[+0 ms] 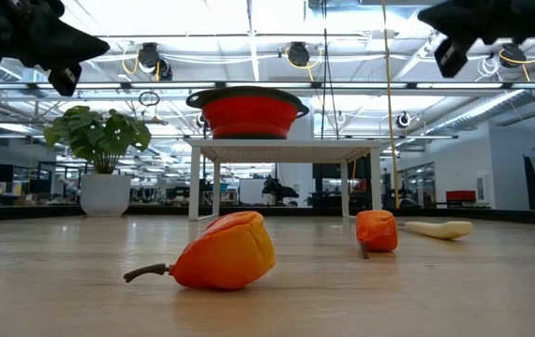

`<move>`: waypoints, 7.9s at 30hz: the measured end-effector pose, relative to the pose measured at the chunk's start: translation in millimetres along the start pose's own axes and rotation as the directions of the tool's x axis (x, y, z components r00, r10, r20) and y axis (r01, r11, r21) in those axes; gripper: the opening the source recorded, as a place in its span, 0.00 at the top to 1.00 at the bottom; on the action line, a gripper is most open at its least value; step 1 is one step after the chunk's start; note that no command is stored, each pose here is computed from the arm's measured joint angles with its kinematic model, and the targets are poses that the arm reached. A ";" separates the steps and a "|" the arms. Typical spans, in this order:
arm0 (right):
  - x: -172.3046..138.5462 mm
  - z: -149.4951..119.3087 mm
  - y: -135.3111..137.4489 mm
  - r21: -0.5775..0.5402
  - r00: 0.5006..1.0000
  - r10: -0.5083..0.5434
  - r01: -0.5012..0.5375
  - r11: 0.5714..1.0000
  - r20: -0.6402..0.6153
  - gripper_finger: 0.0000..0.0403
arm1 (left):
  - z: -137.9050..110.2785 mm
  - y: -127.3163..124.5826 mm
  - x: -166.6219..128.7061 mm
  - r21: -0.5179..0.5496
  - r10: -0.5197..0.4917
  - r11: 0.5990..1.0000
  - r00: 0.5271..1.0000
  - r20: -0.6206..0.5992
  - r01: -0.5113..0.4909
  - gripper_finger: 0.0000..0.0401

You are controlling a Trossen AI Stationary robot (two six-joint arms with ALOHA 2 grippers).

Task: Pick & Place Fruit
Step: Put the red pomegranate into the red strainer bowl on the shelf

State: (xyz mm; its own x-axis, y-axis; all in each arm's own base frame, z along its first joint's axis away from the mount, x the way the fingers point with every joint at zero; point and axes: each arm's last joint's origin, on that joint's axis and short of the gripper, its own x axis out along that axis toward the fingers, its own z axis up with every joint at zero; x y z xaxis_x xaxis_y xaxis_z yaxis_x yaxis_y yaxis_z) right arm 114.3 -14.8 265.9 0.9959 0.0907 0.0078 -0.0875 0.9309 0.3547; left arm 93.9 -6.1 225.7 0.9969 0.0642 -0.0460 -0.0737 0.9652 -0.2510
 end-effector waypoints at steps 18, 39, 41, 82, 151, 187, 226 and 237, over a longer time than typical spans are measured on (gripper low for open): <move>46.5 45.0 43.6 0.049 0.922 0.142 -0.133 0.990 -0.360 1.00 | -3.7 1.0 0.0 0.032 0.011 0.999 0.999 -0.038 -0.009 1.00; 91.2 32.7 111.8 0.001 0.540 0.064 -0.117 0.993 -0.840 1.00 | -3.9 1.0 0.0 0.026 0.011 1.000 0.999 -0.040 -0.010 0.96; 92.3 28.7 117.2 -0.013 0.508 0.039 -0.098 0.995 -0.860 1.00 | -3.9 1.0 0.0 0.026 0.011 1.000 0.999 -0.040 -0.010 0.96; 53.2 -33.5 151.9 0.006 -0.025 0.019 0.433 0.901 -0.999 0.88 | -3.0 1.8 0.0 0.021 0.041 0.999 0.999 -0.025 -0.041 0.98; 56.1 -32.1 154.4 0.053 0.018 0.051 0.529 0.847 -0.999 0.09 | -2.5 1.7 0.0 -0.001 0.041 0.999 0.999 -0.022 -0.041 0.96; 63.1 -97.3 193.5 -0.124 -0.098 -0.075 0.775 0.620 -0.992 0.10 | -1.8 1.5 0.0 -0.004 0.039 0.999 0.999 -0.014 -0.039 0.95; 72.9 -138.2 185.2 -0.078 -0.018 -0.110 0.817 0.571 -0.994 0.09 | -1.9 1.5 0.0 -0.005 0.039 0.999 0.999 -0.015 -0.039 0.95; 74.0 -138.5 186.3 -0.066 -0.007 -0.098 0.787 0.614 -0.995 0.10 | -1.9 1.5 0.0 -0.005 0.039 0.999 0.999 -0.016 -0.039 0.95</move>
State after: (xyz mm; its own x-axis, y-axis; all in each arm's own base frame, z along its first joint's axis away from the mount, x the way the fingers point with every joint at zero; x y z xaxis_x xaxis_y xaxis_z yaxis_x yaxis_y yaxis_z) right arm 168.2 214.3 203.1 -0.0235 0.2606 -0.9652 0.7281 0.6660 0.1621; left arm 93.7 -5.1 223.5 0.9927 0.0979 -0.0708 -0.1128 0.9606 -0.2540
